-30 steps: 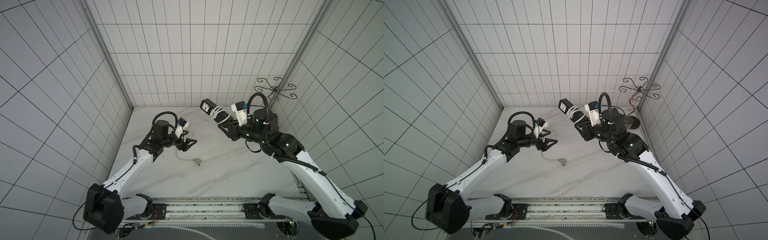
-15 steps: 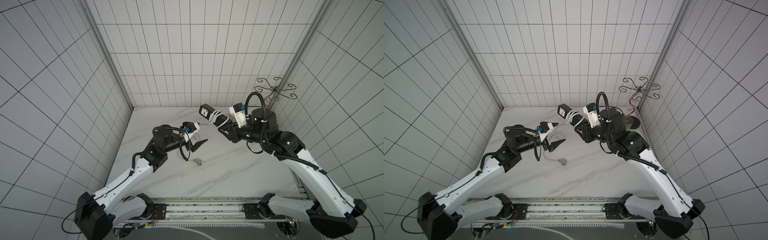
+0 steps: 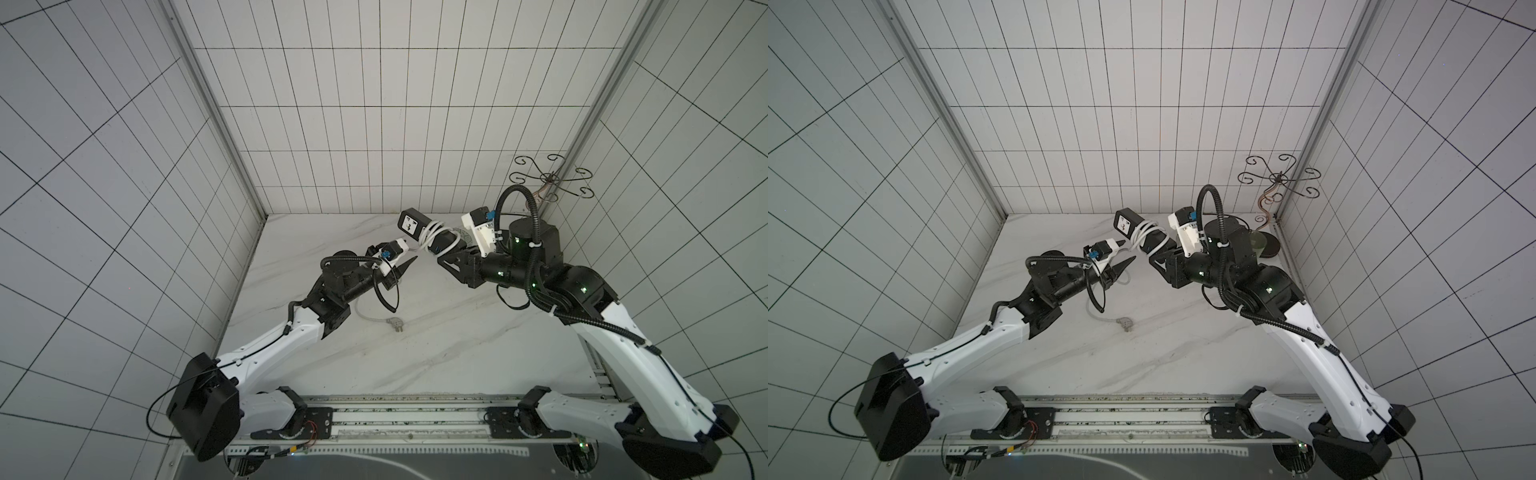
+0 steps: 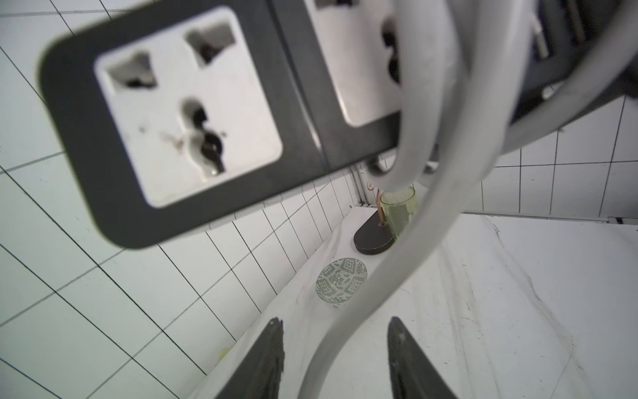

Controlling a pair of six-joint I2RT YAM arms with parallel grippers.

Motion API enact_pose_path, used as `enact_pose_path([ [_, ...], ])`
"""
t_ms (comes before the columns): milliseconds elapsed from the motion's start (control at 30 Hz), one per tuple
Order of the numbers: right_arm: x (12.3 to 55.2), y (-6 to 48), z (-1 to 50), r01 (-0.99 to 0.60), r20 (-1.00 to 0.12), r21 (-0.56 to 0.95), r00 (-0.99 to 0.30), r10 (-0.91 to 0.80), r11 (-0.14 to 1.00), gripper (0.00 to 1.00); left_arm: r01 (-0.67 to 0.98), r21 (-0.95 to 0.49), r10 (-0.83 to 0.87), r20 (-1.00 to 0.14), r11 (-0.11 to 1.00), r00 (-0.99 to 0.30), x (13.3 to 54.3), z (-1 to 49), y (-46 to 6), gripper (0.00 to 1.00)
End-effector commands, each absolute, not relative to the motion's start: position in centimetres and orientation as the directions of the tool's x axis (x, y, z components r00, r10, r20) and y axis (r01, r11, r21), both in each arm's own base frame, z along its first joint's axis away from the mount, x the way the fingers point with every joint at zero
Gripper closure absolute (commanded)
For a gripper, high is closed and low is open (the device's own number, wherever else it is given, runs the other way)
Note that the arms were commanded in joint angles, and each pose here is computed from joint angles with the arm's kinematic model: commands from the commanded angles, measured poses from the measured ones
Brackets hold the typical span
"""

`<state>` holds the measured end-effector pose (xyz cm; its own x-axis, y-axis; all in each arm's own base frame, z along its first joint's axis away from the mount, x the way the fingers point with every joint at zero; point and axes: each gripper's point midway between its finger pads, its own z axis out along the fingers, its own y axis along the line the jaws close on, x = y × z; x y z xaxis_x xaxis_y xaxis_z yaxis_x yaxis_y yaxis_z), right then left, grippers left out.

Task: Unwrap the cord wrapped around the power strip
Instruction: Unwrap the power cord from the power strip.

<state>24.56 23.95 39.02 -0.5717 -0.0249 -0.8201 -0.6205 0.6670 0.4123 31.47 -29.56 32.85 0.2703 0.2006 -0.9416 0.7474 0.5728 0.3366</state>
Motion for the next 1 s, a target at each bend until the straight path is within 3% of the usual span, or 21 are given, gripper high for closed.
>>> enact_pose_path([
  [0, 23.2, 23.2, 47.2, -0.697, -0.903, 0.385, -0.421, 0.090, 0.604, 1.00, 0.705, 0.394, 0.202, -0.917, 0.589, 0.343, 31.7, 34.6, -29.5, 0.67],
  [133, 23.4, 22.9, 47.1, -0.683, -0.903, 0.383, -0.419, 0.096, 0.622, 1.00, 0.693, 0.424, 0.223, -0.904, 0.584, 0.365, 31.3, 35.3, -29.2, 1.00],
  [267, 24.4, 22.2, 46.9, -0.649, -0.910, 0.353, -0.406, 0.085, 0.674, 1.00, 0.696, 0.467, 0.263, -0.884, 0.546, 0.387, 30.1, 36.6, -28.7, 1.00],
  [567, 25.6, 22.9, 39.5, -0.634, -0.858, 0.289, -0.504, -0.099, 0.717, 1.00, 0.730, 0.480, 0.340, -0.874, 0.487, 0.348, 26.8, 40.8, -26.5, 1.00],
  [767, 23.5, 22.8, 35.8, -0.689, -0.807, 0.262, -0.541, -0.238, 0.676, 1.00, 0.722, 0.441, 0.428, -0.877, 0.533, 0.220, 30.1, 41.7, -25.2, 1.00],
  [967, 19.8, 23.2, 37.3, -0.769, -0.802, 0.316, -0.530, -0.277, 0.556, 1.00, 0.787, 0.323, 0.366, -0.921, 0.526, 0.134, 33.5, 41.1, -24.5, 1.00],
])
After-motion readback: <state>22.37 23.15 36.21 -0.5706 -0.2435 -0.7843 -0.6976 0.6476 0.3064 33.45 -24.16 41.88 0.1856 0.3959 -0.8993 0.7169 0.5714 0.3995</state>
